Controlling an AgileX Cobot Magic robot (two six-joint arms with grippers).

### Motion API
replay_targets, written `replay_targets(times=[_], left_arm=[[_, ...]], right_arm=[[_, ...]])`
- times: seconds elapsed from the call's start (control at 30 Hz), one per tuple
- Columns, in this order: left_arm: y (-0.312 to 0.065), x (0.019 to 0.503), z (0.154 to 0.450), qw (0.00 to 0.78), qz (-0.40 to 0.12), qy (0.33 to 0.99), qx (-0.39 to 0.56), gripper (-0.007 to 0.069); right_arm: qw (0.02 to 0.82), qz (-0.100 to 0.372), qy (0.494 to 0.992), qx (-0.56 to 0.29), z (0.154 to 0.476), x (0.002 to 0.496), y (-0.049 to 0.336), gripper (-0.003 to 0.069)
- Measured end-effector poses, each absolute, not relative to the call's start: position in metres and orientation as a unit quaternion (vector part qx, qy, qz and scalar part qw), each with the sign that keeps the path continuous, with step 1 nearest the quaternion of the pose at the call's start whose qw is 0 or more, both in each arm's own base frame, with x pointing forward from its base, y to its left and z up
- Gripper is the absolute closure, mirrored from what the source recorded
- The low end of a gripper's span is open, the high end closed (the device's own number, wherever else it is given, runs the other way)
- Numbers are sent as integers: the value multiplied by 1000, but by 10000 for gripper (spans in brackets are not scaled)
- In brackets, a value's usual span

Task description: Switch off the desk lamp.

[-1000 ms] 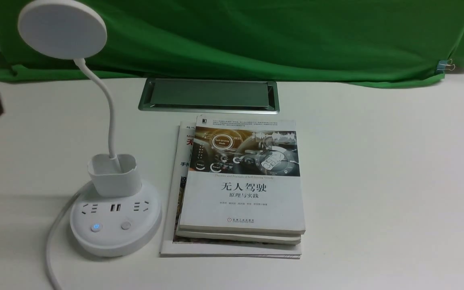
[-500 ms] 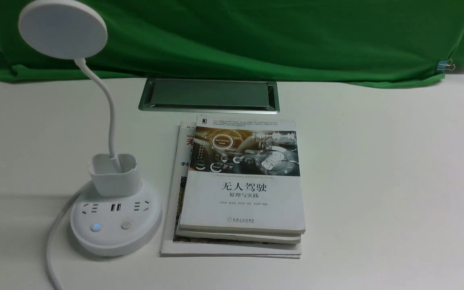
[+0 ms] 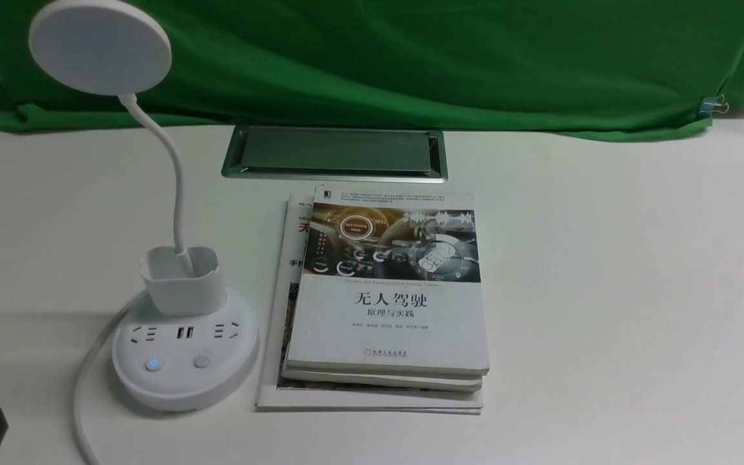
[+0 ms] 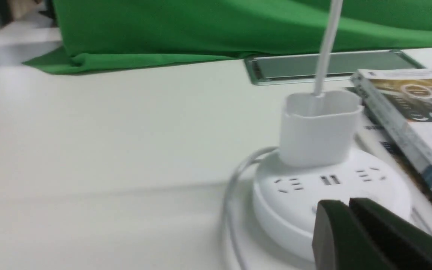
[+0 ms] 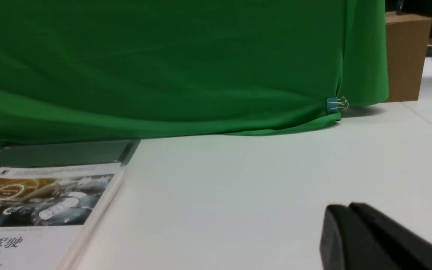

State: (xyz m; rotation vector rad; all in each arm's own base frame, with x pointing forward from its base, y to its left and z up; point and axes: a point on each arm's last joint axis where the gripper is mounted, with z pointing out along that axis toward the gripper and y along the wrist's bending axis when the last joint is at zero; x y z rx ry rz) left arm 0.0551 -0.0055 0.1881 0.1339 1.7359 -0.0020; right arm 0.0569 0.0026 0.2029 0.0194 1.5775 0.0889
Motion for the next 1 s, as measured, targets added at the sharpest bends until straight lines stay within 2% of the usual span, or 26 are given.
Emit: replay_targets(times=[1.0], left_arm=[[-6, 55, 188, 646, -2, 761, 64, 606]], right_arm=[[704, 40, 709, 9, 203, 57, 3, 622]])
